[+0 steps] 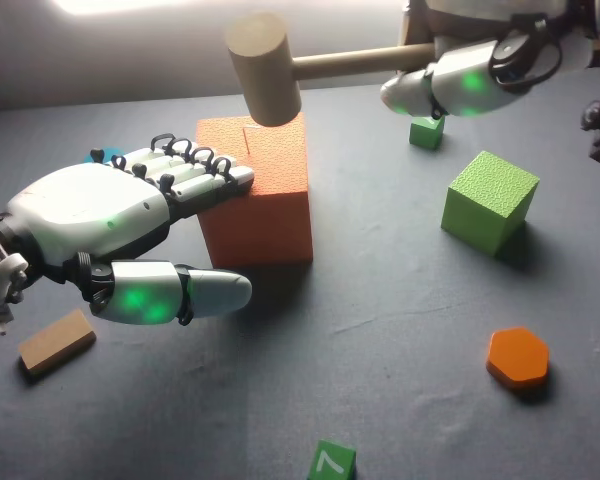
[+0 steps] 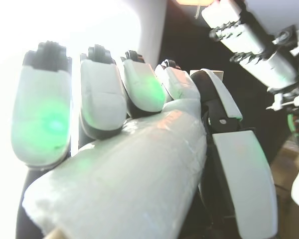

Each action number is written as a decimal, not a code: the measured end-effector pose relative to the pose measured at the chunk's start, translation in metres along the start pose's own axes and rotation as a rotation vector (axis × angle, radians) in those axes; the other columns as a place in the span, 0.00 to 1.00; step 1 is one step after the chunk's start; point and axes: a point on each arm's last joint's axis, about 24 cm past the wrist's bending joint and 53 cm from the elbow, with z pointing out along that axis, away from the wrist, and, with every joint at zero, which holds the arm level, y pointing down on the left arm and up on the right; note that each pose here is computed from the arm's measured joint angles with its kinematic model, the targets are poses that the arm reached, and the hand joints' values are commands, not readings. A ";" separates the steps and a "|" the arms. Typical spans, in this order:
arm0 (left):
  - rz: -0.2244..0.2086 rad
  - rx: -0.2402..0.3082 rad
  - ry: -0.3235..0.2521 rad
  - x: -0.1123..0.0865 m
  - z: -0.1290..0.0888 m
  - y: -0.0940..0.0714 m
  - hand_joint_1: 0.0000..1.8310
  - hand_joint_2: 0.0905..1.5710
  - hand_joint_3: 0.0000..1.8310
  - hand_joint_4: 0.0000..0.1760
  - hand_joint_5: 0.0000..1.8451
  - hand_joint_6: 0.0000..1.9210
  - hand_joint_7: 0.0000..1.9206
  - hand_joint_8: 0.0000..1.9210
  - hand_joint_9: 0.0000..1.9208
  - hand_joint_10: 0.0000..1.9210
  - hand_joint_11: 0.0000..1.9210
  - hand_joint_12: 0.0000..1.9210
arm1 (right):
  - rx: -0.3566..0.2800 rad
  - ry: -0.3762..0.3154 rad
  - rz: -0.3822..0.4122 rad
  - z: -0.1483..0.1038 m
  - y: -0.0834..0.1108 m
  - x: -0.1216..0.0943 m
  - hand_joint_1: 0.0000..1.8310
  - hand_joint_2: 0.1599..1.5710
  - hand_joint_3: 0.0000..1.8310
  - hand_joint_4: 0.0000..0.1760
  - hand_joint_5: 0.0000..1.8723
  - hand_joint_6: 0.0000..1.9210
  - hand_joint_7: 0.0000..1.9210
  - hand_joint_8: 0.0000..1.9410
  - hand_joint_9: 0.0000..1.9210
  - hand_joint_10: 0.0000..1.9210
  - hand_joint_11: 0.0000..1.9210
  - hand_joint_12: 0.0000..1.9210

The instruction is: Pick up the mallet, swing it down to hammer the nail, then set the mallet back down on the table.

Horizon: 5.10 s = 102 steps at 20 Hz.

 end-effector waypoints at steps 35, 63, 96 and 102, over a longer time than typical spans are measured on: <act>0.000 0.000 -0.005 -0.002 0.001 0.002 0.00 0.74 0.00 0.00 0.06 0.00 0.06 0.00 0.04 0.00 0.00 0.00 | 0.060 -0.116 0.062 0.028 0.003 0.005 0.10 1.00 0.03 1.00 0.71 1.00 0.82 1.00 0.86 1.00 0.86 1.00; -0.001 0.001 -0.005 -0.002 0.001 0.002 0.00 0.74 0.00 0.00 0.06 0.00 0.07 0.01 0.05 0.01 0.01 0.00 | 0.101 0.014 0.075 0.053 -0.030 0.057 0.11 1.00 0.02 1.00 0.71 1.00 0.81 1.00 0.84 1.00 0.84 1.00; 0.008 -0.003 -0.012 -0.009 0.005 0.001 0.00 0.74 0.00 0.00 0.07 0.00 0.06 0.00 0.04 0.00 0.01 0.01 | 0.022 0.252 -0.240 -0.001 -0.012 0.161 0.13 1.00 0.01 1.00 0.71 1.00 0.81 1.00 0.85 1.00 0.86 1.00; 0.018 -0.012 -0.040 -0.029 0.005 0.001 0.00 0.73 0.00 0.00 0.08 0.01 0.08 0.01 0.06 0.01 0.02 0.02 | 0.004 0.289 -0.253 0.012 -0.005 0.189 0.13 1.00 0.00 1.00 0.71 1.00 0.81 1.00 0.85 1.00 0.85 1.00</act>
